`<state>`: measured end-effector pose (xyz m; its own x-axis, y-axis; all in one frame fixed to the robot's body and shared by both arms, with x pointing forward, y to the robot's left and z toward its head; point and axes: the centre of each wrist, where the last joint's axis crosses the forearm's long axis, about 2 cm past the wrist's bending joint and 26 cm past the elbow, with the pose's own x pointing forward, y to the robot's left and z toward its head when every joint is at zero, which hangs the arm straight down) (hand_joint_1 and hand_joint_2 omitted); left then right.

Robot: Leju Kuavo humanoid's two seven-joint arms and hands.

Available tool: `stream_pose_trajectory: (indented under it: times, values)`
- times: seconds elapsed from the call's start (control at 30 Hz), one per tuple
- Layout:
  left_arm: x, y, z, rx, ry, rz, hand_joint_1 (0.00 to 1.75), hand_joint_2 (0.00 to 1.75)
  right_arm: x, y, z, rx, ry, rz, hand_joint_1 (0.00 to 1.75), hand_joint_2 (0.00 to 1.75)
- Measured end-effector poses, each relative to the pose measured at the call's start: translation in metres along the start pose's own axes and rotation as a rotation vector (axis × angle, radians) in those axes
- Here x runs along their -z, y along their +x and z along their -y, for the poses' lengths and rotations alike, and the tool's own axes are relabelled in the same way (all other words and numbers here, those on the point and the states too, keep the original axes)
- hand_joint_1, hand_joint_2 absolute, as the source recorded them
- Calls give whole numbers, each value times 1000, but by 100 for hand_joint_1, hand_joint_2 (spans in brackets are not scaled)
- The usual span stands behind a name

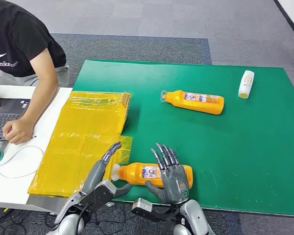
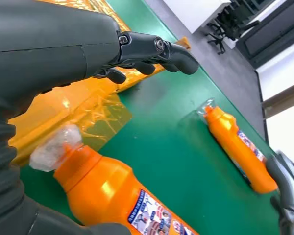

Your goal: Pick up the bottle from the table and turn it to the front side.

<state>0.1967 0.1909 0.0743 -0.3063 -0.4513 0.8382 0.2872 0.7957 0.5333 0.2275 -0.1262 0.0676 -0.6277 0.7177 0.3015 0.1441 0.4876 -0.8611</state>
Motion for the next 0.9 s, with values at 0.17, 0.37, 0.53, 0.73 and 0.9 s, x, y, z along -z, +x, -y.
stream_pose_trajectory:
  times: [0.17,0.37,0.53,0.73,0.9]
  values:
    - [6,3,-1,5,-10,23,0,175,1,-1,-4,-70,34,47,0,175]
    - [13,5,-4,10,-19,55,0,175,4,-4,-12,-103,102,84,0,175]
    - [20,7,-5,10,-30,77,0,175,8,-14,-18,-228,245,79,0,175]
    - [24,8,-5,15,-39,92,0,175,10,-27,-22,-214,331,47,0,175]
    - [24,9,-3,14,-41,94,0,175,9,-32,-23,-150,362,38,0,175]
